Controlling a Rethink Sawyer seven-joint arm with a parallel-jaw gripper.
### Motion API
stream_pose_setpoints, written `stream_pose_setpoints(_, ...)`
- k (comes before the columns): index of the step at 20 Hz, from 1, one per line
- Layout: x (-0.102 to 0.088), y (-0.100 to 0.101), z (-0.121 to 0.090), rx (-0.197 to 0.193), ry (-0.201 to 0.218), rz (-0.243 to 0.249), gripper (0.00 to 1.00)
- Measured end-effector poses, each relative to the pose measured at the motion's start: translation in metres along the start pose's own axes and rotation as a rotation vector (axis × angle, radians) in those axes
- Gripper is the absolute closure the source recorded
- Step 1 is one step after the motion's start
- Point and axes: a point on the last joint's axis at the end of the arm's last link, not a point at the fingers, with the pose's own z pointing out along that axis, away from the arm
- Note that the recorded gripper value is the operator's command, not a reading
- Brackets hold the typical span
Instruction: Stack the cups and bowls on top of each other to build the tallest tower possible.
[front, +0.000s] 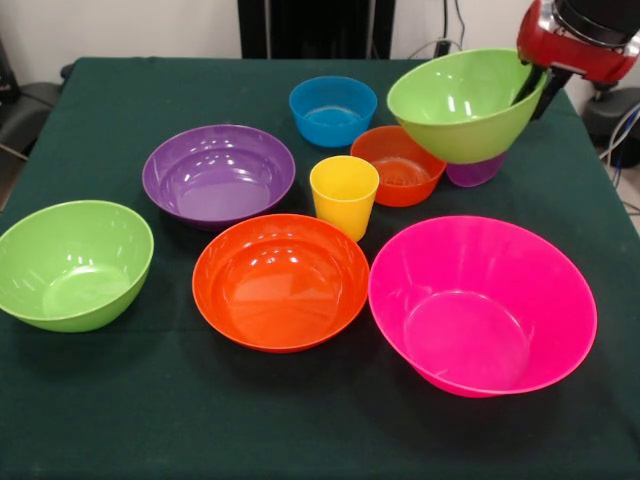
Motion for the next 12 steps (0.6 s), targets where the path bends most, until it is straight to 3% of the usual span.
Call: stream_pose_setpoints(12, 0.003, -0.012, 0.009, 0.005, 0.025, 0.017, 1.0)
